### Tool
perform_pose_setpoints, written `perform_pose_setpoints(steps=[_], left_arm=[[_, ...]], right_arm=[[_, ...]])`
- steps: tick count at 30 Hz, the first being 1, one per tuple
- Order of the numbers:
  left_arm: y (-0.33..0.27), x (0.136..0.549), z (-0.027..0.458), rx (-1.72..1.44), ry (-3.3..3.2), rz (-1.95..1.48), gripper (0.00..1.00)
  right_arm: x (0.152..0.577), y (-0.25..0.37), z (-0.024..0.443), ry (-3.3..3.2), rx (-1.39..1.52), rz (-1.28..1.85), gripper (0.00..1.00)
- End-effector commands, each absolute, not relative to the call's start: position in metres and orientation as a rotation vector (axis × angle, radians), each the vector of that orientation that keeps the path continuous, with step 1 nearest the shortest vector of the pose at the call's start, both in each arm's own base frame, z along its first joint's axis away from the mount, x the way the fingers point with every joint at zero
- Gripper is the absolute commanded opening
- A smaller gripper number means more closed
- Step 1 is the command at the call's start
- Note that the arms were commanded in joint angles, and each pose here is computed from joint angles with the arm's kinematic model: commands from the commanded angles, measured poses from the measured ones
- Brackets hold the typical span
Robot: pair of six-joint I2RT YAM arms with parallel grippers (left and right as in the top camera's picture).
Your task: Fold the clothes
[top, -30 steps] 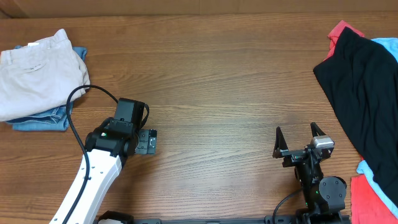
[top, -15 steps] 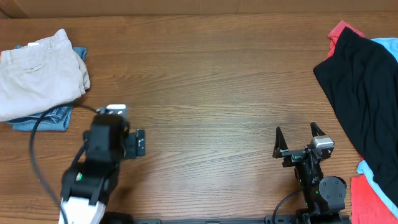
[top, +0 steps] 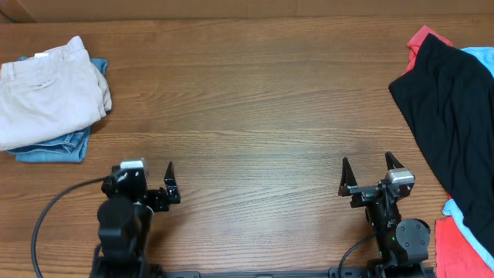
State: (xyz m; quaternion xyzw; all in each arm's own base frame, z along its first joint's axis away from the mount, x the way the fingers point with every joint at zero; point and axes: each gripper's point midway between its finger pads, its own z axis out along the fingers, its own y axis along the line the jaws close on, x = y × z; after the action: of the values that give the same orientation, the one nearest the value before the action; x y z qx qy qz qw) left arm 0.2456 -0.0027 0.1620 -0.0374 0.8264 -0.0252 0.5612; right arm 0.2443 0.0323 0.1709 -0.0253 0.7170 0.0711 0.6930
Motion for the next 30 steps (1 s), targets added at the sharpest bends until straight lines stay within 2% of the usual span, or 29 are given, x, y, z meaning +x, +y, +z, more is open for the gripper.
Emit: perform_pose_setpoints(steps=[1, 7, 30], left_arm=[[-0.007, 0.248, 0.16, -0.073, 1.836, -0.094, 1.0], [-0.007, 0.253, 0.163, -0.106, 1.619, -0.145, 1.0], [-0.006, 0.246, 0.156, -0.057, 1.648, -0.089, 1.0]], right_arm=[[0.244, 0.032, 0.17, 1.596, -0.053, 0.161, 1.0], [0.244, 0.032, 0.17, 1.596, -0.053, 0.161, 1.0], [0.244, 0.032, 0.17, 1.596, -0.053, 0.161, 1.0]])
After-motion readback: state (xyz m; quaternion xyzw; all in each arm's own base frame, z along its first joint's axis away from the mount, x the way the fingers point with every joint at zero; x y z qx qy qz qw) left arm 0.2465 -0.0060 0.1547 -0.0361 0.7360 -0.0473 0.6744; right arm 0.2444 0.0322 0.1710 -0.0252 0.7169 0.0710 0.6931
